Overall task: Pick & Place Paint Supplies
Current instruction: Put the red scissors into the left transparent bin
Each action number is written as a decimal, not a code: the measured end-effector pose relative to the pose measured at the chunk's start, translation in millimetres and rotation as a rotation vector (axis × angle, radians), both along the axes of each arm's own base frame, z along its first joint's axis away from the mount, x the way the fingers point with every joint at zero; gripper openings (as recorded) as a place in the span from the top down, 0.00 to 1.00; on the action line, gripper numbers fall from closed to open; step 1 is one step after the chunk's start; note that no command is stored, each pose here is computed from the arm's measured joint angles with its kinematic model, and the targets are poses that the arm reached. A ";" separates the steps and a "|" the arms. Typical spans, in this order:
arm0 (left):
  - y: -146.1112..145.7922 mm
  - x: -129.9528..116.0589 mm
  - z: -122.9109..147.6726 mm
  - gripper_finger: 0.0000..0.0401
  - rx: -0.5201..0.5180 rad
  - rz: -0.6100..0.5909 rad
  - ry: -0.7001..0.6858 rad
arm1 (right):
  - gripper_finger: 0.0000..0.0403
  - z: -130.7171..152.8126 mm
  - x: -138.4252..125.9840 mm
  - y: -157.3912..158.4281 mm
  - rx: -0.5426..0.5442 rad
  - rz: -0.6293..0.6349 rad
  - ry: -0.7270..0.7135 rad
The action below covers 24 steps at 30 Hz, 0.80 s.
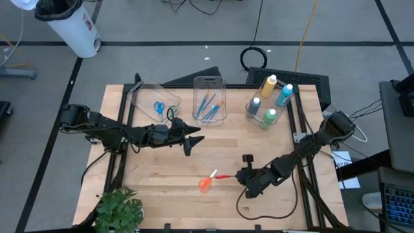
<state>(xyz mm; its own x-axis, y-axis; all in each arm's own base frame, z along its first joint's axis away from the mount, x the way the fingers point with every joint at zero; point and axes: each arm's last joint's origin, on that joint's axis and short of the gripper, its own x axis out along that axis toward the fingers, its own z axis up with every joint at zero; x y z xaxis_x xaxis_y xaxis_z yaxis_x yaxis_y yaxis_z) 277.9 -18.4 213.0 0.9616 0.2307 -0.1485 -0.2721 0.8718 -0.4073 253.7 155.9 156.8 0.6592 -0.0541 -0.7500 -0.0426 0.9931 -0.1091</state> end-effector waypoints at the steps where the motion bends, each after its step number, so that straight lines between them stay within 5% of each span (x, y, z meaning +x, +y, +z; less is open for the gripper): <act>1: 0.1 0.0 0.0 0.37 0.000 0.001 0.000 | 0.99 3.0 -1.6 1.2 -0.002 0.003 -0.012; 24: 0.0 0.0 0.0 0.37 -0.001 0.000 -0.001 | 1.00 26.1 -11.9 5.7 -0.207 -0.128 -0.231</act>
